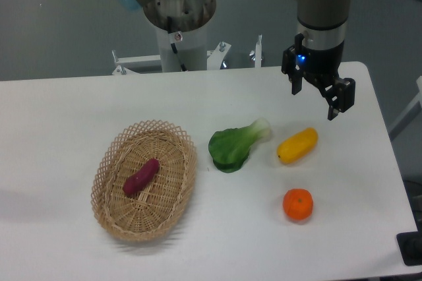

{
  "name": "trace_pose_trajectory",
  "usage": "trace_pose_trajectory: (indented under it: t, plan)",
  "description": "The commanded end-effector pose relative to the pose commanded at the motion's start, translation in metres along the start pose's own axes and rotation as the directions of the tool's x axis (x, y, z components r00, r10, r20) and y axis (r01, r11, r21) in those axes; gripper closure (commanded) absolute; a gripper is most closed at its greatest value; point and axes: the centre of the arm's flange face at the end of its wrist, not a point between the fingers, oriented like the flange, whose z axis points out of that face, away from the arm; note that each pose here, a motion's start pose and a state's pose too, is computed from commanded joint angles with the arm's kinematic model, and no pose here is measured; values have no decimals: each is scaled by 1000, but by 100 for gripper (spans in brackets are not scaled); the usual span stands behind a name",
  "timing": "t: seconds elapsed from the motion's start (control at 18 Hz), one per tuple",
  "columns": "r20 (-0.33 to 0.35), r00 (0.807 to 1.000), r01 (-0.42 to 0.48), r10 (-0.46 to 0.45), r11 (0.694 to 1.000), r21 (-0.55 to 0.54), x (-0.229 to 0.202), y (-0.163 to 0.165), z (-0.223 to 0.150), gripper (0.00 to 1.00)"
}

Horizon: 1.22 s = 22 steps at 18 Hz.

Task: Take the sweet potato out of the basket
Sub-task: 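Move the open gripper over the wicker basket above the purple sweet potato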

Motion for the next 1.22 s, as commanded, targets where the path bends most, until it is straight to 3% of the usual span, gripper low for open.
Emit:
trace_pose_trajectory:
  t: [0.5,0.61,0.83,1.0,1.22]
  plan:
    - [-9,1000,5,-5,1000,12,14,-12,3,0]
    - [-5,996,91,-91,996,15,25,-19,6,0]
    - [7,962,272,-273,961,42,39,-69,17,0]
    - [5,910,414,-416,907,77,43,-124,40,0]
    - [-17,879,477,-477,874,94,61,-185,71,0]
